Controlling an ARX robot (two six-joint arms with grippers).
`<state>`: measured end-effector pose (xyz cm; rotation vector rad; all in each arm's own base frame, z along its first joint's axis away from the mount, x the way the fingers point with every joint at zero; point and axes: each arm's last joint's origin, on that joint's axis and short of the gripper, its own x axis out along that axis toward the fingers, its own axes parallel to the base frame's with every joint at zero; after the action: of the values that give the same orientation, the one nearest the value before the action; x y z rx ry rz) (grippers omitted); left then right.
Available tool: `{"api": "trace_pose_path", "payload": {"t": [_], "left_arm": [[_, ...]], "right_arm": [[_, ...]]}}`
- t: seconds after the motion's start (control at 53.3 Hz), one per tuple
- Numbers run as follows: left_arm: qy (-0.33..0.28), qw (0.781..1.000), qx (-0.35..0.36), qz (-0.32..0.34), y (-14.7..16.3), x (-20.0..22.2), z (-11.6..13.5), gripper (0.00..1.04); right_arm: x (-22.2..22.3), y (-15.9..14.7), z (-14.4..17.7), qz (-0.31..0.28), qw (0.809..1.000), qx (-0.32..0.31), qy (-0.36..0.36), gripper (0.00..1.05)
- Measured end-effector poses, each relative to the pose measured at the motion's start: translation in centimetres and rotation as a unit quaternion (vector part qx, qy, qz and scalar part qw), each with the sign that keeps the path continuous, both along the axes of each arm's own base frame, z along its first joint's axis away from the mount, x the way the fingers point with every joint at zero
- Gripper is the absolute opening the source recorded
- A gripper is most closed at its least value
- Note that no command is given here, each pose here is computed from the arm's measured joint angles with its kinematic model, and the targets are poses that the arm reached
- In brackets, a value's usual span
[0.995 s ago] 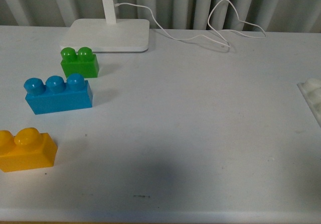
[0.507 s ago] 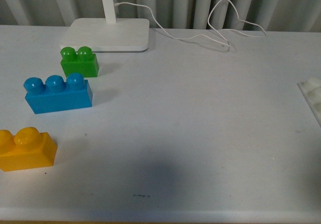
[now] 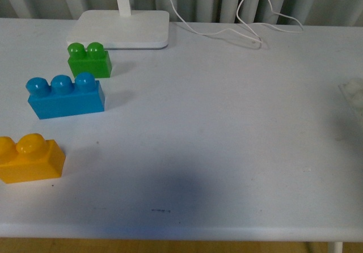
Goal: Insert yellow block into base center
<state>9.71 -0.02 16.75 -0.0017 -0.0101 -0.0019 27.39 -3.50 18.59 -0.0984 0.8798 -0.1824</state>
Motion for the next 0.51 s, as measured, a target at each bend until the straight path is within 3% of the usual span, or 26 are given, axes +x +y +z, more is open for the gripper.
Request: {"api": "trace_pose_path", "payload": {"t": [0.244, 0.507], "left_arm": [[0.0, 1.0, 0.0, 0.0, 0.0, 0.0, 0.0, 0.98], [0.0, 1.0, 0.0, 0.0, 0.0, 0.0, 0.0, 0.98]], "right_arm": [[5.8, -2.9, -1.7, -0.02, 0.997, -0.024, 0.077, 0.95], [7.4, -4.5, -3.3, -0.056, 0.993, 0.01, 0.107, 0.95]]}}
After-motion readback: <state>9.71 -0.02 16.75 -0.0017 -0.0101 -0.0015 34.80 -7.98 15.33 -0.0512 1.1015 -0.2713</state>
